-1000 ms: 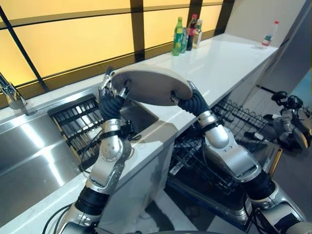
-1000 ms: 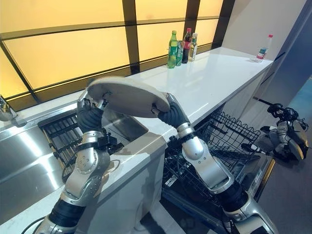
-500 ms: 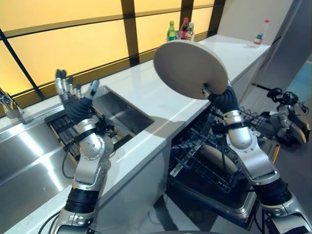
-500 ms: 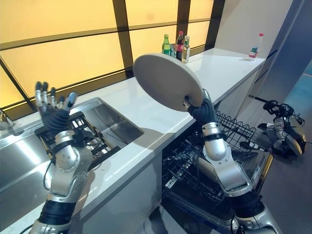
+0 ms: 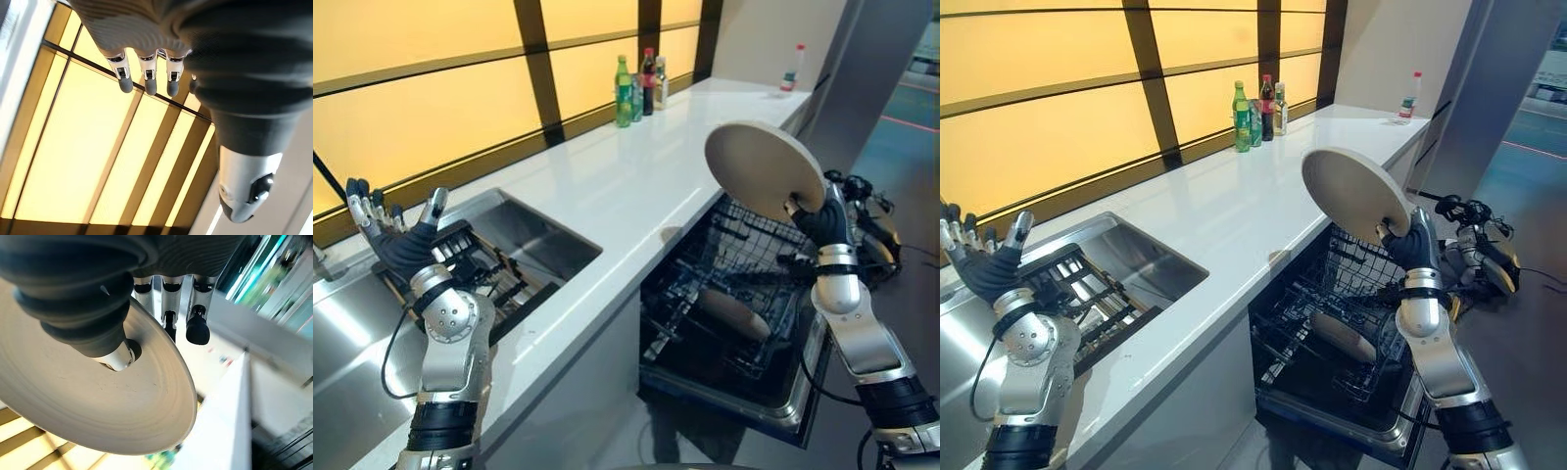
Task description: Pick up plates and place into dishwasher.
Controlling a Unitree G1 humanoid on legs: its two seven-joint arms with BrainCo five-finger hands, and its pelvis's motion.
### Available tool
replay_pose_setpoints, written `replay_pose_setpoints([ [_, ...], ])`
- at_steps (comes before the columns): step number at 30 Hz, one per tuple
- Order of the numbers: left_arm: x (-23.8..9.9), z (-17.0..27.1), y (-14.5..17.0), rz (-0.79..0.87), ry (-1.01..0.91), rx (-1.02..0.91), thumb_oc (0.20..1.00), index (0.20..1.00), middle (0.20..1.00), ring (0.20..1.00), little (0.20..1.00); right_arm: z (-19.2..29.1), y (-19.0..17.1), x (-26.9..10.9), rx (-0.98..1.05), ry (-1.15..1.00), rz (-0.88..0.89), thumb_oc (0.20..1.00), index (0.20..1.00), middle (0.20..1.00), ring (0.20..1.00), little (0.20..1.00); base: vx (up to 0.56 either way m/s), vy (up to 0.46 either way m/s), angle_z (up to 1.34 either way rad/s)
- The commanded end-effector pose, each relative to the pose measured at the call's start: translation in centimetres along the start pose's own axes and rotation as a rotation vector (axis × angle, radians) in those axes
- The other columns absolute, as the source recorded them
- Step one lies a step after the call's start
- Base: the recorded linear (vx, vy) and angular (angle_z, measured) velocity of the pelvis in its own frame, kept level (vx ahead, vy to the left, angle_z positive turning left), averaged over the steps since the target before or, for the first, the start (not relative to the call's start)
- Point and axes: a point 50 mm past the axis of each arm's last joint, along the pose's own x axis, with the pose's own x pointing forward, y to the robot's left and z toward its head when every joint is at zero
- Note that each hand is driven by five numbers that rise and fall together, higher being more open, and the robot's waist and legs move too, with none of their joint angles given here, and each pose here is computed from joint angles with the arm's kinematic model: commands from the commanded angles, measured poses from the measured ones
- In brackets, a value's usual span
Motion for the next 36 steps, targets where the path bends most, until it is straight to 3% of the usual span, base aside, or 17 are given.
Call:
replay_pose_setpoints([
  [1,1.8,1.1,1.2,-0.043,-0.116,0.099,1.0,1.0,1.0,1.0,1.0,-0.6,-3.4,1.2,-0.115,-0.031,-0.16,0.2,0.2,0.2,0.2,0.2,0.09,0.084,-0.15],
  [10,2.9,1.1,3.5,-0.052,-0.128,0.173,1.0,1.0,1.0,1.0,1.0,-5.5,-4.3,-0.4,-0.24,0.138,-0.152,0.2,0.2,0.2,0.2,0.2,0.08,-0.036,-0.05],
  [17,4.8,2.0,0.5,-0.074,-0.187,0.167,1.0,1.0,1.0,1.0,1.0,-6.1,-4.4,1.6,-0.209,0.195,-0.181,0.2,0.2,0.2,0.2,0.2,0.0,-0.296,0.28],
  [21,3.9,1.7,0.9,-0.071,-0.173,0.18,1.0,1.0,1.0,1.0,1.0,-6.9,-5.1,1.1,-0.226,0.221,-0.171,0.2,0.2,0.2,0.2,0.2,0.06,-0.342,0.17],
  [36,5.1,2.8,-1.9,0.051,-0.24,0.028,1.0,1.0,1.0,1.0,1.0,-1.8,-9.6,8.7,-0.303,0.065,-0.313,0.2,0.2,0.2,0.2,0.2,-0.11,-0.07,0.09],
])
